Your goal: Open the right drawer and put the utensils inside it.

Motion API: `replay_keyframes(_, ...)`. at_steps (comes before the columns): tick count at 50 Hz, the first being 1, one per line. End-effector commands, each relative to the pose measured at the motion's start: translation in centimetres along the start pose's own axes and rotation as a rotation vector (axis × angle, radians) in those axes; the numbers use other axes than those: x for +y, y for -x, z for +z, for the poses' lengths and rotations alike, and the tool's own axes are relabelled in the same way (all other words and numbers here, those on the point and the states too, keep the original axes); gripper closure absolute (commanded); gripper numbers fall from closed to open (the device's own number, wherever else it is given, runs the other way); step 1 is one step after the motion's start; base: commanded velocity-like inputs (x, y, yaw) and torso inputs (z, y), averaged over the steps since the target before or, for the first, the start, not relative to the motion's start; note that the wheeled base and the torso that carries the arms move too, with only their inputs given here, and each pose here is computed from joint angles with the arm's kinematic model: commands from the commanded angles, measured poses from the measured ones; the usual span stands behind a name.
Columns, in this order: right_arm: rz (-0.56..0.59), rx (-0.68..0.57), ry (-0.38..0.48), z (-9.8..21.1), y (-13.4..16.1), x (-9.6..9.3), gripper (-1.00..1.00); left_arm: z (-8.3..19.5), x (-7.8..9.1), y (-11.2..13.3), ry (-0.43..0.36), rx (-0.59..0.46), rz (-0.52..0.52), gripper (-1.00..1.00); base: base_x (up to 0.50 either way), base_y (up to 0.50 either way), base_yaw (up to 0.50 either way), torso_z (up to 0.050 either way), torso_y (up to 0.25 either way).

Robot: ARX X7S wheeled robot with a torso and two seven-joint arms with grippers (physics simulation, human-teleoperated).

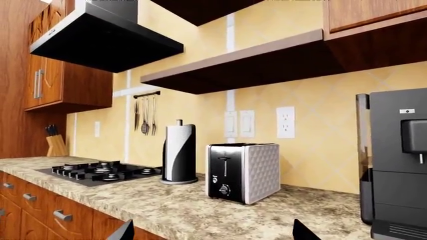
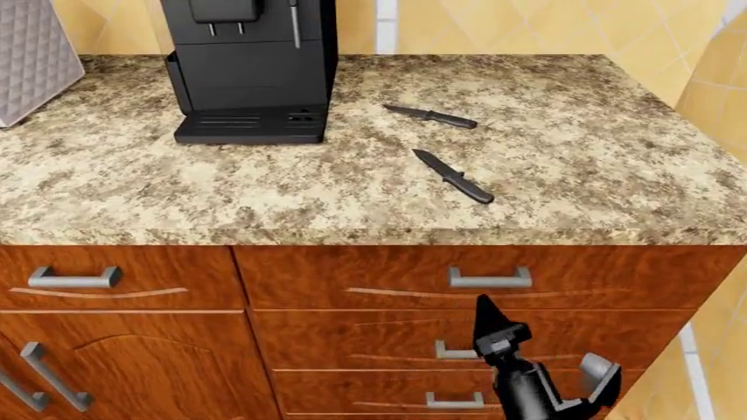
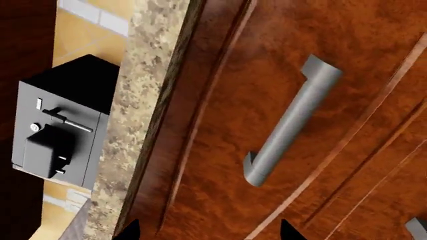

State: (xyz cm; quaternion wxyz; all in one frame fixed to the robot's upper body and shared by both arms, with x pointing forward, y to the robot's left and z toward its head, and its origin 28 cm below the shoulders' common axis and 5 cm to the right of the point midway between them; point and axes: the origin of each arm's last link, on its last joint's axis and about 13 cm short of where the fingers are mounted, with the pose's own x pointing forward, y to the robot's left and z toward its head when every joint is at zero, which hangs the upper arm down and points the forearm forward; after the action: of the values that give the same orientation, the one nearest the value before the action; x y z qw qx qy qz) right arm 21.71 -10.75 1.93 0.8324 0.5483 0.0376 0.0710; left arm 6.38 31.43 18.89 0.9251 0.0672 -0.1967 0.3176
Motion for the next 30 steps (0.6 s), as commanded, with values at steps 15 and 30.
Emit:
replay_keyframes(15, -0.108, -0.115, -0.194, 1.5, -3.2, -1.4, -1.0, -0.1, -0.1, 0.0, -0.003, 0.003, 0.003, -1.0, 0.0, 0.0, 0.0, 0.0, 0.0)
replay_keyframes(30, -0.155, -0.05, -0.221, 1.5, -6.4, -2.8, -1.0, -0.2, -0.4, 0.0, 0.0, 0.002, -0.003, -1.0, 0.0, 0.0, 0.0, 0.0, 0.0)
